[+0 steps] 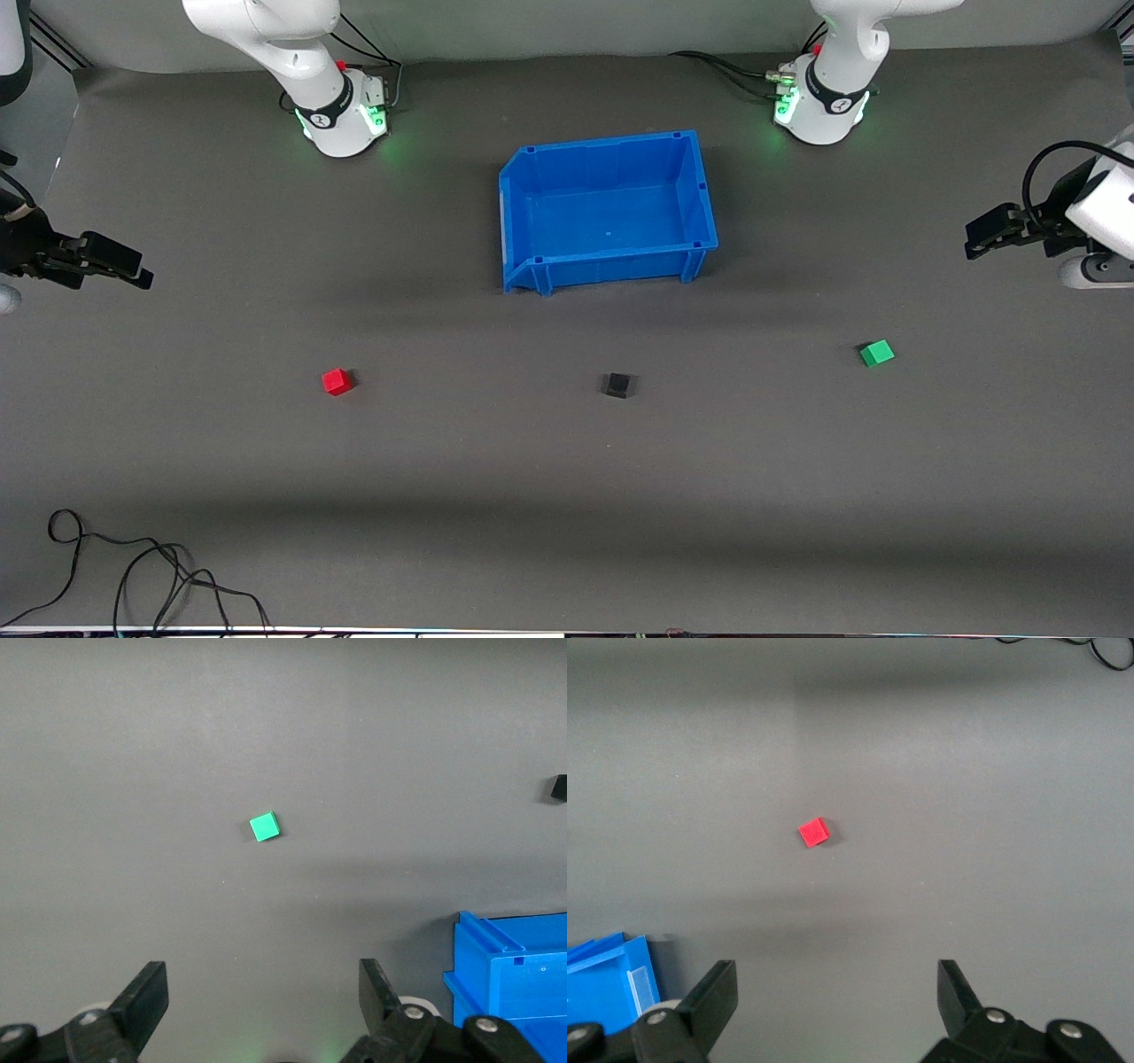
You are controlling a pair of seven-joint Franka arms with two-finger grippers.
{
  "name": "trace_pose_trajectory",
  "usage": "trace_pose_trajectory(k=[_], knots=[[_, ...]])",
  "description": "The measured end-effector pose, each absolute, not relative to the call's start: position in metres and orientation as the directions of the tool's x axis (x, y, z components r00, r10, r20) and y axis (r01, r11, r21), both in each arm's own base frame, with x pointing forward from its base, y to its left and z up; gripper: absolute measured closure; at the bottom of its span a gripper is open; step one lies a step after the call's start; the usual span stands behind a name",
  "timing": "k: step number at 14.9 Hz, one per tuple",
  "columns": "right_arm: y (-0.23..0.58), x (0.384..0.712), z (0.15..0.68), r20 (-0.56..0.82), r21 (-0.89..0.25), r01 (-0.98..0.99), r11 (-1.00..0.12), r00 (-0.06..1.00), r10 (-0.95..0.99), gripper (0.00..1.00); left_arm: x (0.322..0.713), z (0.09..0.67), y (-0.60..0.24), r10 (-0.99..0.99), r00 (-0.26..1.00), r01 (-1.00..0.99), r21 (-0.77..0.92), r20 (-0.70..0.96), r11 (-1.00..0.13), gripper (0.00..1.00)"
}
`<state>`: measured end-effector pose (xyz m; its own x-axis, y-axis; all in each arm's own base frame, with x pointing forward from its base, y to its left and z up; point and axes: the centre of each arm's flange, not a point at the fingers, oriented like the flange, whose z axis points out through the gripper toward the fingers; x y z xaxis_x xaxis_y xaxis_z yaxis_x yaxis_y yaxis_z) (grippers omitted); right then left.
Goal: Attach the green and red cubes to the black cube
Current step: 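Reach the right gripper to the red cube while the left gripper reaches the green cube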
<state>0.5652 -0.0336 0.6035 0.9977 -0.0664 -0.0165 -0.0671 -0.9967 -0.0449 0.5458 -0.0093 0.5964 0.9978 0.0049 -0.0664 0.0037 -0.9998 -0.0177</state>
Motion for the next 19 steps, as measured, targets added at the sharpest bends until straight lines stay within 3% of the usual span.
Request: trace_pose_trajectory(k=[7, 10, 12, 15, 19], knots=[[-0.034, 0.565, 0.605, -0.014, -0.045, -0.093, -0.995, 0.996, -0.092, 0.0, 0.544, 0.592, -0.008, 0.005, 0.997, 0.003, -0.018, -0.073, -1.0, 0.02], [-0.035, 0.566, 0.609, -0.014, -0.046, -0.291, -0.956, 0.957, -0.29, 0.0, 0.542, 0.559, 0.014, 0.045, 0.991, 0.043, -0.019, -0.129, -0.999, 0.0], [-0.035, 0.567, 0.614, -0.02, -0.06, -0.495, -0.867, 0.869, -0.495, 0.0, 0.545, 0.523, 0.033, 0.078, 0.985, 0.076, -0.018, -0.151, -0.997, 0.0], [-0.032, 0.571, 0.605, -0.085, -0.071, -0.755, -0.652, 0.655, -0.751, 0.0, 0.557, 0.462, 0.042, 0.092, 0.987, 0.09, -0.015, -0.128, -0.996, 0.0], [-0.035, 0.59, 0.537, -0.264, 0.01, -0.918, -0.396, 0.379, -0.887, 0.0, 0.568, 0.385, 0.04, 0.088, 0.99, 0.088, -0.01, -0.114, -0.996, 0.0]])
